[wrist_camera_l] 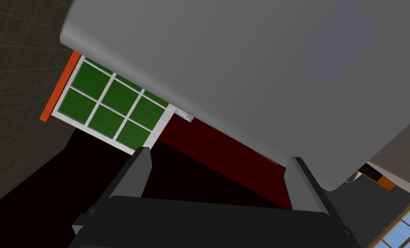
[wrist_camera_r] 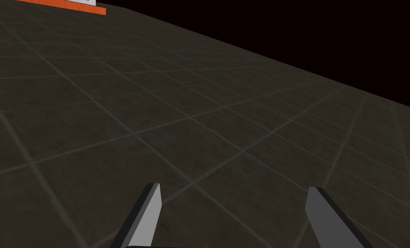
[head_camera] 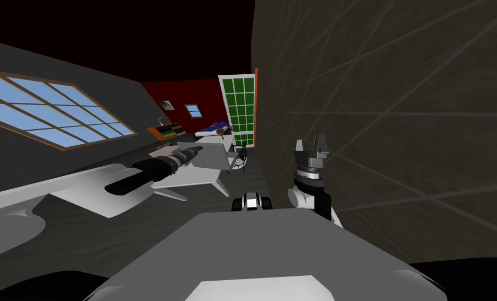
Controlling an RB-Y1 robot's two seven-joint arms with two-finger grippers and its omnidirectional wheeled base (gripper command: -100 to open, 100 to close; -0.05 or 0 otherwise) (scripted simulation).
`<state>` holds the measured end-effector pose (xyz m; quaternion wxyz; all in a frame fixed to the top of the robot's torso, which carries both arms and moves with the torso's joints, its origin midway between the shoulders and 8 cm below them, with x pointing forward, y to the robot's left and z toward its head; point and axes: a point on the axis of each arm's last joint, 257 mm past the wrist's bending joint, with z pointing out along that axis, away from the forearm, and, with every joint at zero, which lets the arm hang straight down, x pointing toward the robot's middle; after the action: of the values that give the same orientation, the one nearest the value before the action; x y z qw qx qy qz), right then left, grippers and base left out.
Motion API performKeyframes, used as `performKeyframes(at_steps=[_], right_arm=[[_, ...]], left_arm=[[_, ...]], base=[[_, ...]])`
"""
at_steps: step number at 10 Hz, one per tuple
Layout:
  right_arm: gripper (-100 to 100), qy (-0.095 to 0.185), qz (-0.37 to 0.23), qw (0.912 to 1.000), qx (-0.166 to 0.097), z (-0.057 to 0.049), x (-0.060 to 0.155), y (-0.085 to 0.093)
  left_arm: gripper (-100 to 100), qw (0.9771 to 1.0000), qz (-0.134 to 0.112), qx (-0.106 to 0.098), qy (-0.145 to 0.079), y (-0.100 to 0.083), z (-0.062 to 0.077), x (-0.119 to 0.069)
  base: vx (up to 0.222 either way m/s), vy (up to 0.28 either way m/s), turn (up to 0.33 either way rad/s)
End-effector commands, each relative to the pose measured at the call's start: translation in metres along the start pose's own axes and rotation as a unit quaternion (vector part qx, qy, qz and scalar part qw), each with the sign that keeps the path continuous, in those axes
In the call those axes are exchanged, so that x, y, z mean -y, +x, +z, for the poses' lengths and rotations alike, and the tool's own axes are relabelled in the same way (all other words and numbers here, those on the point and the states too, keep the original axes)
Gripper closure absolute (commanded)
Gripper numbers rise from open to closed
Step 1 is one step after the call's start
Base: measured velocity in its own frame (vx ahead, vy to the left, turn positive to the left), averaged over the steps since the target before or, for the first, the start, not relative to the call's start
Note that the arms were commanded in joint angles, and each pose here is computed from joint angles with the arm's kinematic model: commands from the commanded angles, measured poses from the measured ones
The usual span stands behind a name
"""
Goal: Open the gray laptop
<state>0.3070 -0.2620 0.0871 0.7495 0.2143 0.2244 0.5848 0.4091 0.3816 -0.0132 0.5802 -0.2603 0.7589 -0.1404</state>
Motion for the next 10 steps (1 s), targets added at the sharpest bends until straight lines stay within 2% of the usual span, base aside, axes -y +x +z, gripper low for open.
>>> performKeyframes(at_steps=[1, 3, 4, 5, 6, 7, 8, 9, 10], right_arm=[[0, 0.000, 0.000, 1.0000, 0.000, 0.000, 0.000, 0.000], [0, 0.000, 0.000, 1.0000, 0.000, 0.000, 0.000, 0.000], [0, 0.000, 0.000, 1.0000, 0.000, 0.000, 0.000, 0.000], [0, 0.000, 0.000, 1.0000, 0.000, 0.000, 0.000, 0.000], [0, 0.000, 0.000, 1.0000, 0.000, 0.000, 0.000, 0.000], [0, 0.000, 0.000, 1.0000, 0.000, 0.000, 0.000, 0.000], [0, 0.000, 0.000, 1.0000, 0.000, 0.000, 0.000, 0.000], [0, 0.000, 0.000, 1.0000, 0.000, 0.000, 0.000, 0.000], [0, 0.000, 0.000, 1.0000, 0.000, 0.000, 0.000, 0.000]], left_arm=[[-100, 0.9997, 0.003, -0.017, 0.019, 0.014, -0.010, 0.021], [-100, 0.9998, 0.002, -0.014, 0.016, 0.012, -0.009, 0.017], [100, 0.9998, 0.002, -0.014, 0.016, 0.012, -0.009, 0.017], [100, 0.9999, -0.001, -0.014, 0.003, 0.007, -0.008, 0.021], [100, 0.9998, 0.005, -0.019, 0.010, 0.006, -0.008, 0.031], [100, 0.9997, 0.004, -0.024, 0.010, 0.008, -0.008, 0.032], [100, 0.9997, 0.002, -0.023, -0.004, 0.004, -0.007, 0.034], [100, 0.9995, 0.008, -0.029, 0.004, 0.004, -0.007, 0.046], [100, 0.9993, 0.007, -0.036, 0.004, 0.007, -0.007, 0.049]], base=[[0.000, 0.000, 0.000], [0.000, 0.000, 0.000], [0.000, 0.000, 0.000], [0.053, 0.040, 0.091], [0.077, 0.056, 0.048], [0.047, 0.031, -0.011], [0.078, 0.061, 0.086], [0.083, 0.051, 0.048], [0.039, 0.019, -0.010]])
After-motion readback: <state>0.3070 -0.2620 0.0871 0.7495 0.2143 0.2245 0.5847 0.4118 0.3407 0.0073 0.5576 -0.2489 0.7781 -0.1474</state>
